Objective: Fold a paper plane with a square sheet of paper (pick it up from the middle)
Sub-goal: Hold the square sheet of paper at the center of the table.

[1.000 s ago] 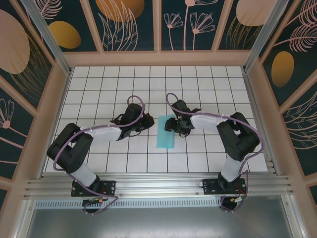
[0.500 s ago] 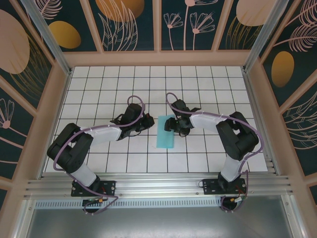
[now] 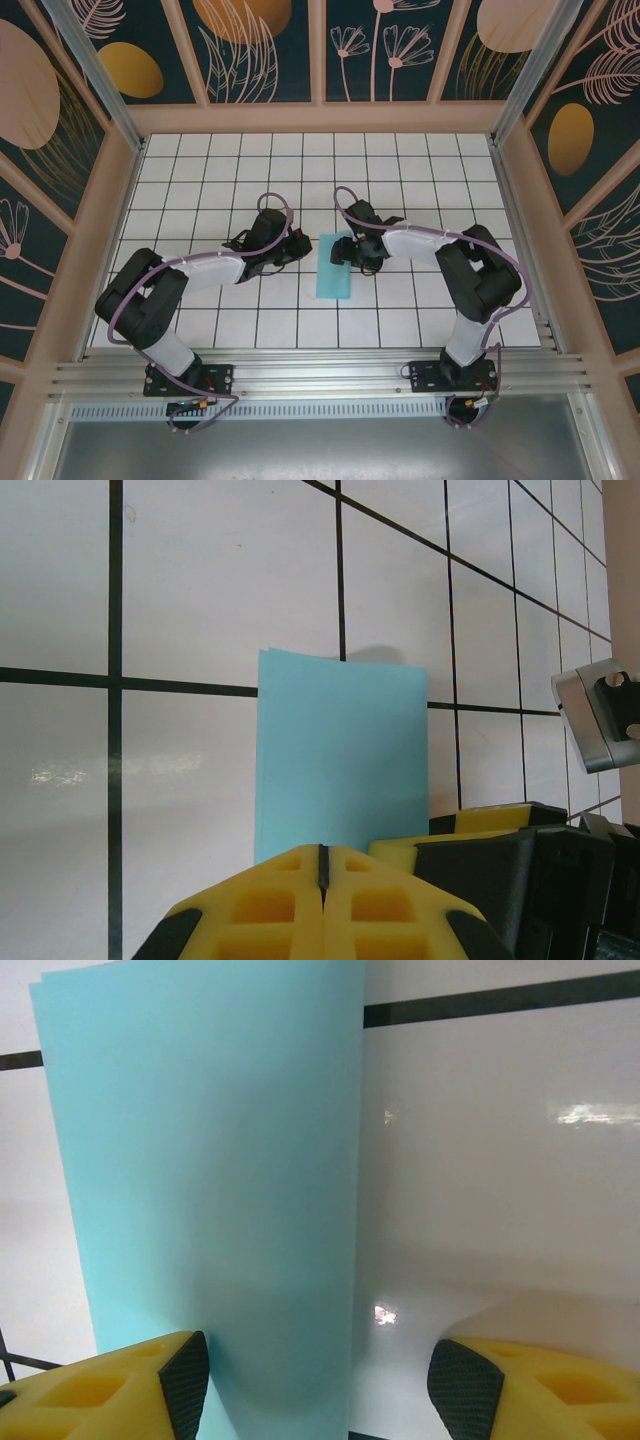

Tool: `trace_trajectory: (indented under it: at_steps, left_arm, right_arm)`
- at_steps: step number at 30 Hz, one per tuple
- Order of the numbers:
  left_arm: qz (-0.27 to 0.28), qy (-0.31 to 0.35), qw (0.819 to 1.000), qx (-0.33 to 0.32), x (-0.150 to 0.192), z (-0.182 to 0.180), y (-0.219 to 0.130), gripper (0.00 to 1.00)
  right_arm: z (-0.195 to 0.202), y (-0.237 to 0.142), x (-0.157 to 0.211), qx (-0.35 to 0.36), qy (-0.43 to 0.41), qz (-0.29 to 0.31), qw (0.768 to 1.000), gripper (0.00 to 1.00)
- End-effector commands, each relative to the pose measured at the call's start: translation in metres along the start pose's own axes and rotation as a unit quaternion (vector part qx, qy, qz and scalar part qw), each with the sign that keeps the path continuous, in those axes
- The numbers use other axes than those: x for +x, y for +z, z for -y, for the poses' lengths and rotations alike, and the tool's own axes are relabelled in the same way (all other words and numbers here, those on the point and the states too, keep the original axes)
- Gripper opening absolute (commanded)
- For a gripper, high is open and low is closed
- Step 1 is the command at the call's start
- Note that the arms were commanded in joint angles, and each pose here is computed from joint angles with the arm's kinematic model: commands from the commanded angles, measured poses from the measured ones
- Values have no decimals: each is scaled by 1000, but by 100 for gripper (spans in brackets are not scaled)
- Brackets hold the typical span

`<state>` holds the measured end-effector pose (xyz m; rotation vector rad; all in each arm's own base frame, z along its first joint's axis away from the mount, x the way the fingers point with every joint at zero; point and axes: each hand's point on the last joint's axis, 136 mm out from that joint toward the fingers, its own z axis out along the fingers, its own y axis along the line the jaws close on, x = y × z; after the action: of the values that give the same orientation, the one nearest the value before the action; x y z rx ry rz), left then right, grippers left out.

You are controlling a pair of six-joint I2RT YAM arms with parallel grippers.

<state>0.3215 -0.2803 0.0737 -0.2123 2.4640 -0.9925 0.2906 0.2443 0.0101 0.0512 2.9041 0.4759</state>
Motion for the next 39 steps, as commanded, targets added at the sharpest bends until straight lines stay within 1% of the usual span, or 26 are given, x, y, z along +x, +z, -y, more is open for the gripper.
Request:
trace_trajectory:
  at_steps: [1,7,25,31,35,36,39]
  left_arm:
    - [-13,6,1000,6,6,1,5,0]
    - [-14,7,1000,6,7,1,5,0]
    - [-24,9,1000,10,10,1,7,0]
    - [-44,9,999,25,15,7,13,0]
    - [-56,10,997,44,15,17,16,0]
    - [-66,7,997,38,20,11,22,0]
    - [-79,2,996,30,24,7,27,0]
  right_arm:
    - [51,48,52,79,-1,-87,993,69]
    - [56,50,51,94,-4,-86,992,69]
    - [61,55,56,110,-3,-96,989,71]
    - [64,55,58,115,-3,-98,989,69]
    - [66,56,58,119,-3,-98,988,69]
    - [66,56,58,119,-2,-97,988,69]
    - [66,56,58,119,-1,-97,988,69]
